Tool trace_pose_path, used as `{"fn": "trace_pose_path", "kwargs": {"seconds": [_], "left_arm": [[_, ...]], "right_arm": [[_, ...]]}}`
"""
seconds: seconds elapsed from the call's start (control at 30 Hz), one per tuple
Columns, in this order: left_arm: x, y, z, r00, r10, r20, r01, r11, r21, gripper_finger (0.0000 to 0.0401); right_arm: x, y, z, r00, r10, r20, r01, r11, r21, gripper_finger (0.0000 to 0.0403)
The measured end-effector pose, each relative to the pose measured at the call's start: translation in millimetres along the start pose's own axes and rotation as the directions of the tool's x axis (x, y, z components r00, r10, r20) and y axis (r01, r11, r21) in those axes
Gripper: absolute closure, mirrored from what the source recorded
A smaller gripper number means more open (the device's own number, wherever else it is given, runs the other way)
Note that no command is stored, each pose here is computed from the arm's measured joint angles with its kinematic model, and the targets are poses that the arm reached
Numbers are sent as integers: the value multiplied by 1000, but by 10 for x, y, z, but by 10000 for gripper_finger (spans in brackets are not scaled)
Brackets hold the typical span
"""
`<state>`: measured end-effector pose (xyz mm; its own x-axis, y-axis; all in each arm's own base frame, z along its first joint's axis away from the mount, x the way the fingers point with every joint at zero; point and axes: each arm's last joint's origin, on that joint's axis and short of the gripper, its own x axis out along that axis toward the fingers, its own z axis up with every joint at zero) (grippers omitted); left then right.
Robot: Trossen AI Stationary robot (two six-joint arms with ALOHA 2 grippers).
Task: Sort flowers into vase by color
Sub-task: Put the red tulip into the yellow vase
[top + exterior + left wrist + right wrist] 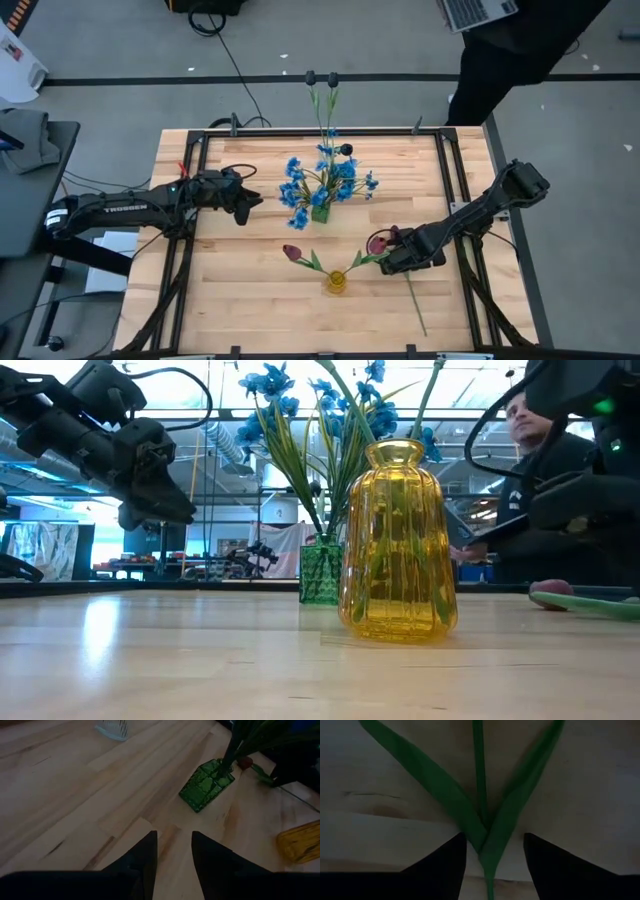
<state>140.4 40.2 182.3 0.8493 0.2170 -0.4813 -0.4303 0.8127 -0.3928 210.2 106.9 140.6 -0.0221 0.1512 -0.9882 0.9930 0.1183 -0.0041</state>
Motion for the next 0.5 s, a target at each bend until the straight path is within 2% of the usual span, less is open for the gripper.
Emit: {"fn": "trace_pose_path", "kwargs": {"seconds": [0.17, 0.5], "left_arm": [[0, 2, -3, 1000, 2, -3, -2, 1000, 0, 274], [0, 4, -2, 1000, 8, 0, -8, 1000, 0, 274]], "right_arm": [[1, -19, 0, 1000, -20, 2, 20, 1000, -18, 220], [0, -20, 0, 1000, -20, 2, 20, 998, -57, 319]]}}
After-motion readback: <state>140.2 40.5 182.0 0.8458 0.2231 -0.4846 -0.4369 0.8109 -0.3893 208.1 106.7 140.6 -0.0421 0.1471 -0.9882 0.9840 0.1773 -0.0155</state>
